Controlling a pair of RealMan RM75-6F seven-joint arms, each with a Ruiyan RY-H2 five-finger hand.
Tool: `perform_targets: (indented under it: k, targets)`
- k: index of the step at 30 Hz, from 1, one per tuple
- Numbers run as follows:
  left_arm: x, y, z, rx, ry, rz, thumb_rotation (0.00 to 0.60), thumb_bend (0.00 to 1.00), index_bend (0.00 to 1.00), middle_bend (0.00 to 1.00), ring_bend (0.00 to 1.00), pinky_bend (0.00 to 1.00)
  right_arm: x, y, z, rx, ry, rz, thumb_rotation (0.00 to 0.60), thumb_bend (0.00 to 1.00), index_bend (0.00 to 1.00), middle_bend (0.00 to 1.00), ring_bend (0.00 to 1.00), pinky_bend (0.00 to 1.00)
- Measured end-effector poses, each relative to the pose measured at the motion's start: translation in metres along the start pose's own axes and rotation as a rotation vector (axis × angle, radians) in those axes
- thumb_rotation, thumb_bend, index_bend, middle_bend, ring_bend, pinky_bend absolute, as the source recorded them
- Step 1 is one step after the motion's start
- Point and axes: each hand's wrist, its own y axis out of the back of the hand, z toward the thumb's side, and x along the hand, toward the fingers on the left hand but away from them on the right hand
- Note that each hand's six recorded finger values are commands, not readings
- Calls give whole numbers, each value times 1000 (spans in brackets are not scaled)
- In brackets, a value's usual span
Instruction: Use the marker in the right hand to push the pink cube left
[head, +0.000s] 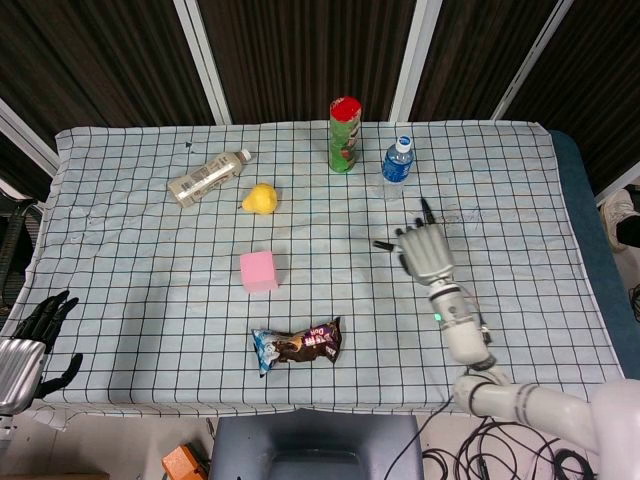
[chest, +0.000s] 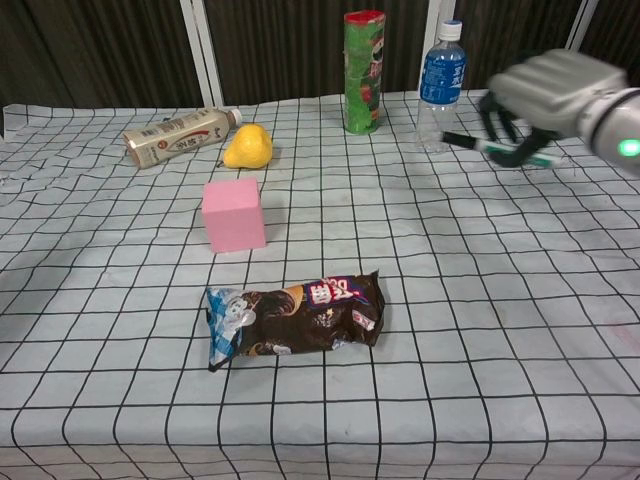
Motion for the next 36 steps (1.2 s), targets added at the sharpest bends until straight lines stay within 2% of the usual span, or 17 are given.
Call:
perform_targets:
  k: [2, 5, 9, 14, 16, 19, 23, 25, 30, 35, 36]
  targets:
    - [2, -2, 1, 5, 2, -7, 600, 403, 0, 0, 0, 199, 21, -19, -36, 51, -43, 54, 600, 503, 973, 698, 449, 188]
    - [4, -5, 3, 10, 4, -15, 600, 403, 0, 0, 0, 199, 34, -38, -60, 71, -72, 99, 600, 503, 973, 697, 449, 189]
    - [7, -6, 4, 14, 3, -18, 600, 403, 0, 0, 0, 198, 35, -57, -72, 91, -84, 133, 600, 502, 973, 697, 449, 189]
    - [7, -7, 4, 14, 4, -20, 600, 403, 0, 0, 0, 198, 32, -82, -67, 99, -70, 163, 600, 503, 955, 697, 449, 189]
    - [7, -6, 4, 13, 4, -20, 600, 403, 0, 0, 0, 199, 30, -88, -61, 97, -59, 167, 600, 502, 894, 697, 449, 189]
    - [7, -6, 4, 13, 3, -20, 600, 403, 0, 0, 0, 199, 28, -94, -51, 86, -35, 168, 600, 501, 744, 678, 425, 188]
    - [7, -7, 5, 13, -4, -23, 600, 403, 0, 0, 0, 198, 28, -98, -48, 57, -26, 190, 600, 500, 516, 565, 359, 157]
    - [7, -6, 5, 12, -6, -22, 600, 403, 0, 0, 0, 199, 29, -97, -48, 33, -25, 200, 600, 500, 447, 533, 342, 144]
    - [6, -6, 5, 12, -6, -21, 600, 403, 0, 0, 0, 198, 34, -90, -52, -24, -29, 211, 600, 500, 362, 480, 313, 127]
    - [5, -6, 6, 17, -6, -20, 600, 404, 0, 0, 0, 198, 41, -81, -55, -85, -34, 209, 600, 500, 286, 365, 243, 107]
    - [5, -6, 6, 18, -6, -18, 600, 403, 0, 0, 0, 198, 44, -77, -57, -105, -34, 201, 600, 500, 253, 323, 204, 94]
